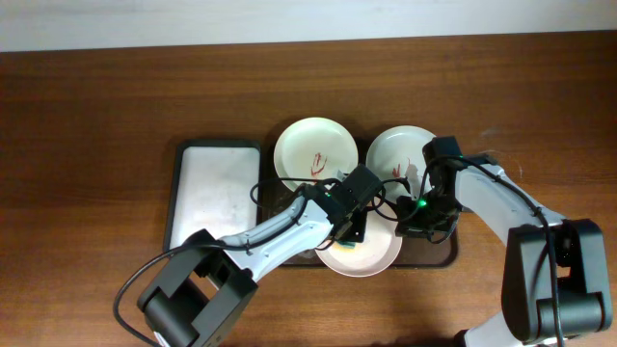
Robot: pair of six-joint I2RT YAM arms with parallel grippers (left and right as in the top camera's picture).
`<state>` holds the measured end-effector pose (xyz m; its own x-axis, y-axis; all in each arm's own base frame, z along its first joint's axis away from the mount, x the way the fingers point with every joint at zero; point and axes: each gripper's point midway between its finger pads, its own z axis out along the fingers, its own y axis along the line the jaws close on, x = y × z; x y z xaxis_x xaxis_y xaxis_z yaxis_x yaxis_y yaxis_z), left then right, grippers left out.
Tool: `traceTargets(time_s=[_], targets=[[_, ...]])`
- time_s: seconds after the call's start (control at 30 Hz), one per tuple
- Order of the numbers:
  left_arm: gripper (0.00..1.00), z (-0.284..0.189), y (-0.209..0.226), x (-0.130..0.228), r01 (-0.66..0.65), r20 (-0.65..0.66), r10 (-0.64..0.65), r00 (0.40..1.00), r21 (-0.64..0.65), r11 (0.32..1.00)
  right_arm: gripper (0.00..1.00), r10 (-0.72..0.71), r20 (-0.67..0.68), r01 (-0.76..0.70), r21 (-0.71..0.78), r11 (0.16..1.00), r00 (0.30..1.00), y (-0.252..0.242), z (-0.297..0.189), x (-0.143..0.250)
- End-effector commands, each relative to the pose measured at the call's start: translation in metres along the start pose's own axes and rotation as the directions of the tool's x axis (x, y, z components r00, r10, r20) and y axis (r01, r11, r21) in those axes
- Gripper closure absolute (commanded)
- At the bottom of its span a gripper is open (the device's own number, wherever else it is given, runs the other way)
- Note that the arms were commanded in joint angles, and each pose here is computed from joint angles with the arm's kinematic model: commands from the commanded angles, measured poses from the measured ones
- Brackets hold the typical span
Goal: Clean dirty plates on tray and stack at the side
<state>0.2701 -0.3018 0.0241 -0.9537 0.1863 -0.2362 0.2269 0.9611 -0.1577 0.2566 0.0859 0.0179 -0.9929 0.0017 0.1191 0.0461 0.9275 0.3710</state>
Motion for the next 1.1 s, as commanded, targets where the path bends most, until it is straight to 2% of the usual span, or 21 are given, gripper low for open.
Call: traceTargets(time_s=[0.0,0.2,0.23,0.27,0.4,0.47,0.5,0.6,0.8,0.9,1.07], targets=[[1.00,-0.001,0.024,-0.011,-0.010,0.027,0.013,1.000,-0.089,0.996,0.96,0.000,-0.004,0.000,0.007,1.000,1.000,-0.001,0.001,0.001],[1.00,-0.050,0.045,-0.032,-0.027,0.088,0.033,0.996,-0.068,0.997,0.95,0.000,-0.004,0.000,0.007,1.000,1.000,-0.001,0.001,0.000],[1.00,-0.063,0.047,-0.036,-0.041,0.113,0.048,0.992,-0.059,0.997,0.80,0.000,-0.004,0.000,0.007,1.000,1.000,-0.001,0.001,0.000],[1.00,-0.070,0.048,-0.039,-0.044,0.128,0.050,0.990,-0.053,0.998,0.69,0.000,-0.004,0.000,0.007,1.000,1.000,-0.001,0.001,0.000],[1.00,-0.111,0.071,-0.046,0.011,0.185,-0.002,0.983,-0.047,0.999,0.67,0.005,-0.016,-0.005,0.008,1.000,1.000,-0.002,0.001,0.003],[1.00,-0.117,0.090,-0.048,0.059,0.184,-0.047,0.982,-0.062,0.996,0.68,0.010,-0.029,-0.010,0.008,1.000,1.000,-0.002,0.001,0.007],[1.00,-0.118,0.099,-0.049,0.081,0.179,-0.067,0.982,-0.072,0.994,0.72,0.011,-0.033,-0.011,0.008,1.000,0.999,-0.002,0.001,0.008],[1.00,-0.119,0.135,-0.050,0.172,0.159,-0.154,0.975,-0.106,0.979,0.96,0.008,-0.033,-0.008,0.009,1.000,0.999,-0.002,0.001,0.008],[1.00,-0.122,0.175,-0.054,0.133,0.114,-0.129,0.985,-0.023,0.991,0.96,-0.003,-0.006,0.003,0.007,1.000,1.000,0.001,-0.005,0.005],[1.00,-0.123,0.191,-0.055,0.119,0.109,-0.120,0.987,0.015,0.993,0.96,-0.039,0.084,0.038,0.011,0.999,0.996,0.009,-0.028,-0.004],[1.00,-0.109,0.225,-0.046,0.201,0.090,-0.203,0.975,0.029,0.979,0.96,-0.141,0.259,0.093,0.187,0.978,0.956,0.009,-0.075,-0.017]])
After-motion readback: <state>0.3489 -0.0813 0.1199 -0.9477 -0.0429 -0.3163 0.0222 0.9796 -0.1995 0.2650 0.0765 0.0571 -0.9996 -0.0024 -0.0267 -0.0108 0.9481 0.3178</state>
